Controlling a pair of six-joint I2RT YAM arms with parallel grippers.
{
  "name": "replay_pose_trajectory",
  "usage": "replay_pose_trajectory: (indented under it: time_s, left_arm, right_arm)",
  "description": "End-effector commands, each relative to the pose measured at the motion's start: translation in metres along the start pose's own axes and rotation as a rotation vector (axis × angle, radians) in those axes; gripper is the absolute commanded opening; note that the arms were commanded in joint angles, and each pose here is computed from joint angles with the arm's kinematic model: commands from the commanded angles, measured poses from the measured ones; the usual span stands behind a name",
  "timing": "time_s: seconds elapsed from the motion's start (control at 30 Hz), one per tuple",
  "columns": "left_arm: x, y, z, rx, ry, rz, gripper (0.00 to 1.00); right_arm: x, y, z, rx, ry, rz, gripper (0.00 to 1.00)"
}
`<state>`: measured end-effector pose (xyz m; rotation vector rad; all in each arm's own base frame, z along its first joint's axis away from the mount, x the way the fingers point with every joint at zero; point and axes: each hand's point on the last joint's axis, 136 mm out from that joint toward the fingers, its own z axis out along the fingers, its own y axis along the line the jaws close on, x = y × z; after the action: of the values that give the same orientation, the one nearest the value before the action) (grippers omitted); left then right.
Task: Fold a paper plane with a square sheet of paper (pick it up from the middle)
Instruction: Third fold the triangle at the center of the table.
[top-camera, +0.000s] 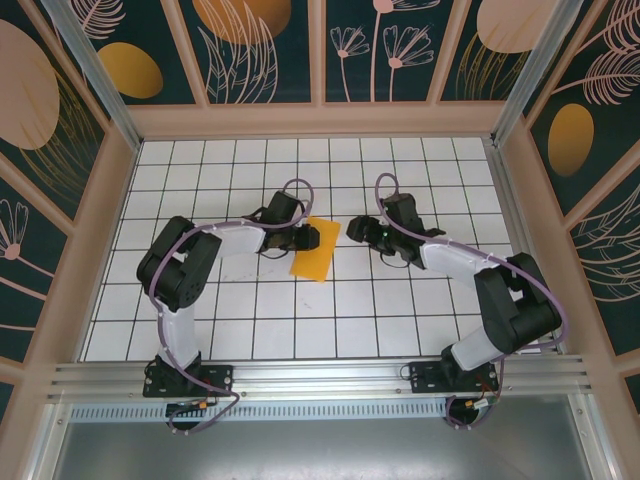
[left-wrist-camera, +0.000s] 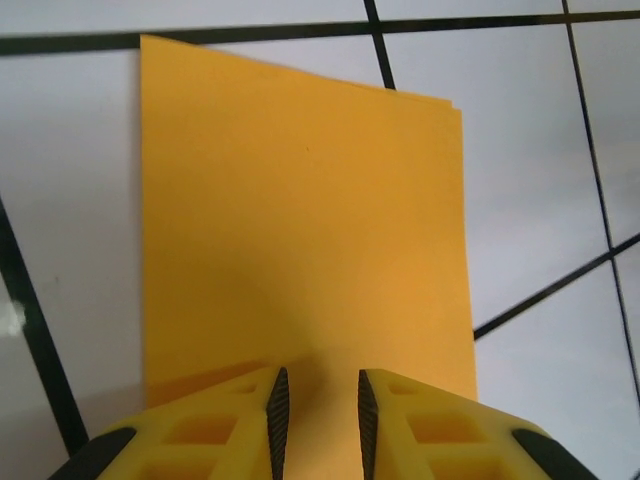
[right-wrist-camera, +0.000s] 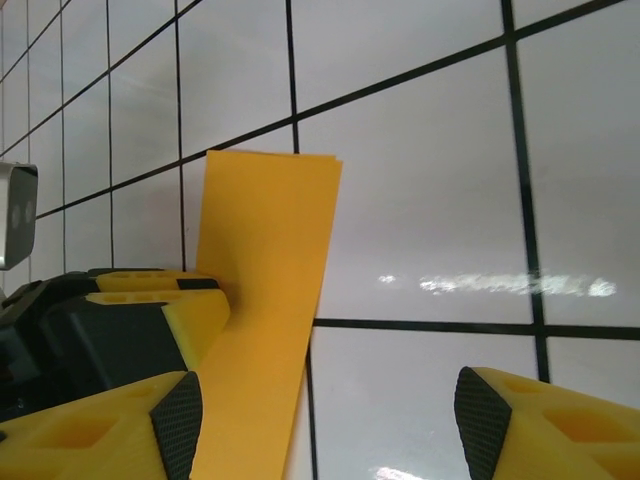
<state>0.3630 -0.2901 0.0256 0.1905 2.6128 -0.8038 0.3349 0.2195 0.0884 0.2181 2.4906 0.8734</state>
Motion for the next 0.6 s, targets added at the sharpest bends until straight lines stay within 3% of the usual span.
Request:
replay_pose_trajectory:
  time_s: [0.0,0.07,0.17,0.4,0.57]
  left_arm:
    - [-0.027,-0.024,-0.031,0.07,-0.135,-0.054,0.29]
    - [-0.038,-0.031,-0.044,0.103,-0.203,-0.091,0.3]
    - [-0.025,-0.028,-0.049,0.137,-0.216,-0.151,0.29]
    - [0.008,-0.002,-0.037,0.102,-0.169,-0.223,0.23]
    - [0.013,0.015,-0.022,0.058,-0.153,-0.291,0.15]
  right_arm:
    - [0.014,0.015,-0.004,-0.04,0.035,0.035,0.71]
    - [0.019,0.019,-0.003,-0.049,0.043,0.05,0.71]
    - [0.026,0.024,0.0,-0.059,0.062,0.075,0.7]
    - [0.057,0.037,0.011,-0.076,0.141,0.132,0.6]
    - [0.071,0.041,0.021,-0.063,0.173,0.154,0.55]
